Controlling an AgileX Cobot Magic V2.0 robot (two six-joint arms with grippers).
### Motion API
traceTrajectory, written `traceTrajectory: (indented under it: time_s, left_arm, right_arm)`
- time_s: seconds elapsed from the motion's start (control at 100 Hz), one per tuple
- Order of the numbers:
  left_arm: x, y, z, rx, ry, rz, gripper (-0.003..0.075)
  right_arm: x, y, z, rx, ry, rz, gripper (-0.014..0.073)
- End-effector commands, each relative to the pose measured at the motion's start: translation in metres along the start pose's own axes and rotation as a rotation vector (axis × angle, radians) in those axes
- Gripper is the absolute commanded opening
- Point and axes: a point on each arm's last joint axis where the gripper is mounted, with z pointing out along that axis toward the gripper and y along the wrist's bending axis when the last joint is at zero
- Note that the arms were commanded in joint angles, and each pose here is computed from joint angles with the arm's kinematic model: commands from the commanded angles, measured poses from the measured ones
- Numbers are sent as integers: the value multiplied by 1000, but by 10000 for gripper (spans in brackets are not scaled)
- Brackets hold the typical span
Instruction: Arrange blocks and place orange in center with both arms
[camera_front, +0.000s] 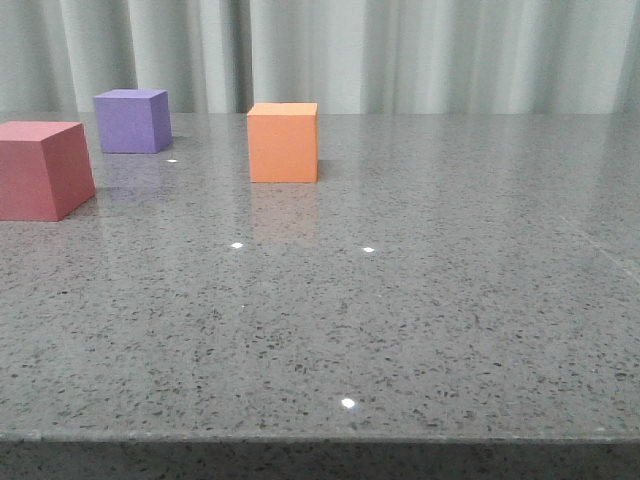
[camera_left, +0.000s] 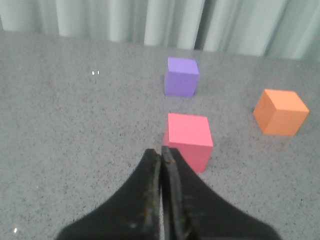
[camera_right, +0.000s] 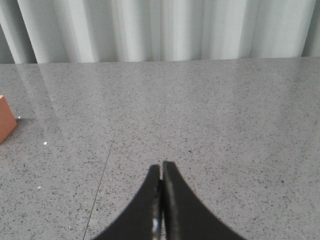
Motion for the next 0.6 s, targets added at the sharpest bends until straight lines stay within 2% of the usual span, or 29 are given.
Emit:
traceTrajectory:
  time_s: [0.0,0.2,0.48,0.55,0.59]
  left_arm:
    - [-24,-2,9,-5,22,-3,-20]
    - [-40,-3,33,-14,126,-6,-20]
    - [-34,-2,49,-22,220,-9,-17]
    - [-33,-1,51,-23,239,-10,22]
    - [-32,-1,51,-24,251,-10,73]
  right_arm:
    - [-15,1,-2,-5,-92,-13,-68]
    - [-15,1,-2,-5,-92,-13,-68]
    - [-15,1,-2,-5,-92,-13,-68]
    - [-15,1,-2,-5,-92,-13,-68]
    - [-15,1,-2,-5,-92,-13,-68]
